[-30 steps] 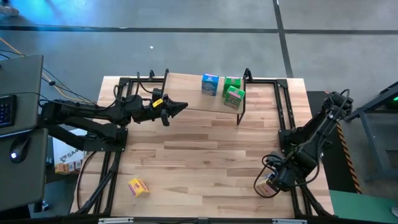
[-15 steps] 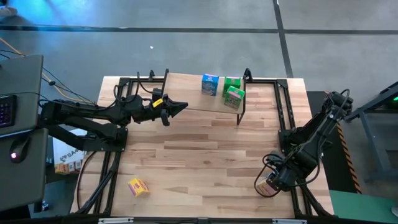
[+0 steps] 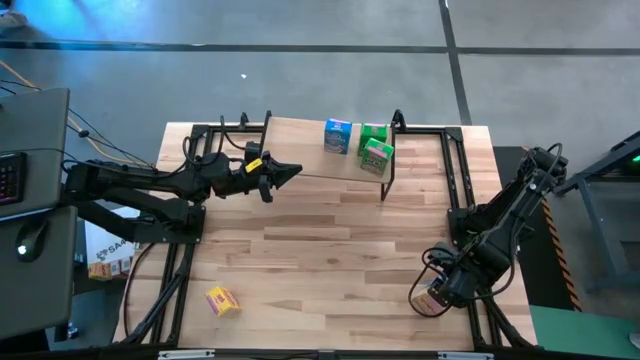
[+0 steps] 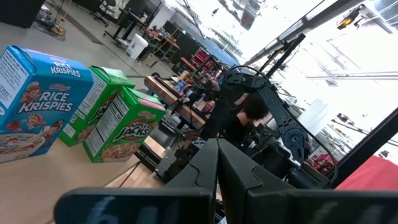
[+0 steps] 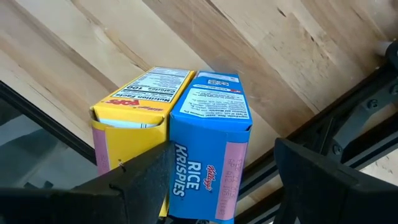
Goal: Stack cereal on shelf
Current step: Put the blue cereal box on the shelf aligned with the other blue cereal box
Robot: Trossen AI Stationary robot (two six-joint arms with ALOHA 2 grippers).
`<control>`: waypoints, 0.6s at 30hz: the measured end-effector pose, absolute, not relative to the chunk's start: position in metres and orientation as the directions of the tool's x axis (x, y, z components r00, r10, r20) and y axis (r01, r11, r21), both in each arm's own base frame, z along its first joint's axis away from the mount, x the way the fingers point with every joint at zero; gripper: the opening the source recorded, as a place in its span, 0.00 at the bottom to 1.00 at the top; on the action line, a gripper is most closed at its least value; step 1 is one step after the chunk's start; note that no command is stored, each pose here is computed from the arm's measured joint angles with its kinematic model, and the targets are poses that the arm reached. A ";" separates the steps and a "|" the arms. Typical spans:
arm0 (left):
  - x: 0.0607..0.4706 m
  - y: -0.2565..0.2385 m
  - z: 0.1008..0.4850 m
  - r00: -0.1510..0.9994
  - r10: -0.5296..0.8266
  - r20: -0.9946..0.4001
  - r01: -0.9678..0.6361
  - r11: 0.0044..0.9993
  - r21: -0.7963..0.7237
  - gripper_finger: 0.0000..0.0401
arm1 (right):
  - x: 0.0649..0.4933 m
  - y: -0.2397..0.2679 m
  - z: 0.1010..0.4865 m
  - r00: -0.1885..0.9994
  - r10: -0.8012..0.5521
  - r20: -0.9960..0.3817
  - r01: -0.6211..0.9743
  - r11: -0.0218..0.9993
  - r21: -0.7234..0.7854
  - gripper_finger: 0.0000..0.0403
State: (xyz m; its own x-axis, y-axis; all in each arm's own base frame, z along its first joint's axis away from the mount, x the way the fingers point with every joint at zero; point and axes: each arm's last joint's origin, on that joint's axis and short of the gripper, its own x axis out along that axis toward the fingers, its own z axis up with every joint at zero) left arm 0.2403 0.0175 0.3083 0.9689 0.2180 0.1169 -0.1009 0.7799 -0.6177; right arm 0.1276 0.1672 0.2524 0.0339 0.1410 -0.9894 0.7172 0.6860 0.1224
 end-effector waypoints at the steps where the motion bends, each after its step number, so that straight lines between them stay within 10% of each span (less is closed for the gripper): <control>1: 0.240 0.018 0.308 0.969 0.218 0.117 -0.101 0.780 -0.617 0.00 | 0.128 0.167 0.252 0.034 0.141 -0.989 0.712 0.691 0.123 0.70; 18: 0.240 0.018 0.308 0.969 0.218 0.117 -0.101 0.780 -0.617 0.00 | 0.122 0.159 0.263 0.075 0.162 -0.984 0.696 0.698 0.168 0.70</control>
State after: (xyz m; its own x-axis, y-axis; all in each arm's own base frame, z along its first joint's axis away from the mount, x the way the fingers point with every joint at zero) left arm 0.2403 0.0175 0.3083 0.9689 0.2180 0.1169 -0.1010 0.7801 -0.6174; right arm 0.1218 0.1590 0.2629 0.0749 0.1624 -0.9839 0.6956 0.6985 0.1682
